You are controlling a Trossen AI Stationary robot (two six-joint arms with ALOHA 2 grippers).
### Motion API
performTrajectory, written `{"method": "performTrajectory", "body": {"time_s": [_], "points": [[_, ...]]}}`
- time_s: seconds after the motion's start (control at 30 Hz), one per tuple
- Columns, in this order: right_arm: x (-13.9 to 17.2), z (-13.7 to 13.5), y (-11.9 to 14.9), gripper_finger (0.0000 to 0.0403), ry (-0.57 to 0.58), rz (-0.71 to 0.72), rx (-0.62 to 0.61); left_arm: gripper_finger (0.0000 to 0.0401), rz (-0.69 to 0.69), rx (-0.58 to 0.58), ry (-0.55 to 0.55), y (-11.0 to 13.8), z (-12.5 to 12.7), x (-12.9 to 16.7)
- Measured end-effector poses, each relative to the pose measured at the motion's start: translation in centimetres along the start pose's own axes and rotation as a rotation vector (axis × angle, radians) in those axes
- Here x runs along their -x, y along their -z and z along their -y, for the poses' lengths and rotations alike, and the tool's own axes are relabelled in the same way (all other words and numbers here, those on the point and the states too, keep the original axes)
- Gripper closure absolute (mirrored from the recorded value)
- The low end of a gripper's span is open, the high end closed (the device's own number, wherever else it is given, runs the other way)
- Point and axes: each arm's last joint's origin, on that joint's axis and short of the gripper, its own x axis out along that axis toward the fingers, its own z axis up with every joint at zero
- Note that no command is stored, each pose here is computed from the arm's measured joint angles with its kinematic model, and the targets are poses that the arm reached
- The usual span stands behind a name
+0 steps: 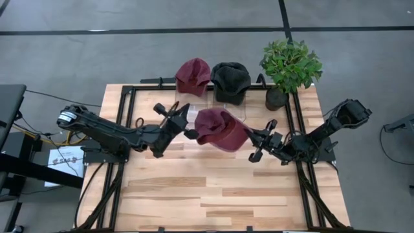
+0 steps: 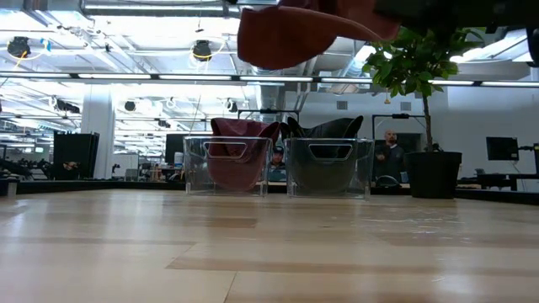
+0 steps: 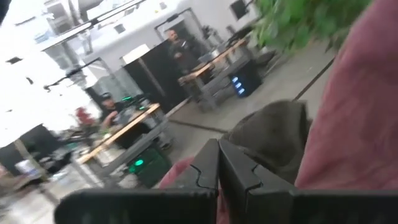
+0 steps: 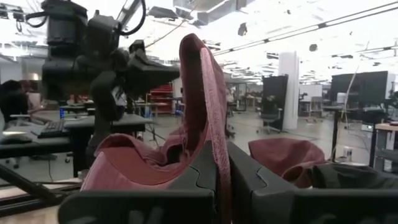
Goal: Pick & Place hat
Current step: Put the red cap into the left transparent bin
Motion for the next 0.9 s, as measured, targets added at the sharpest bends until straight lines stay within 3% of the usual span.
{"method": "performTrajectory", "body": {"time_s": [0.23,0.43,0.9], "points": [[0.0,-0.1,0.0,0.0401,-0.024,0.011,0.01,0.0395,0.111,0.146,0.13,-0.7,-0.6,0.2],[0.0,-0.3,-0.1,0.0401,-0.097,0.044,-0.008,0.0395,0.226,0.249,0.343,-0.8,0.6,0.3],[0.1,-0.7,-0.3,0.0401,-0.243,0.102,-0.067,0.0395,0.158,0.285,0.199,0.6,-1.1,-4.8]]}}
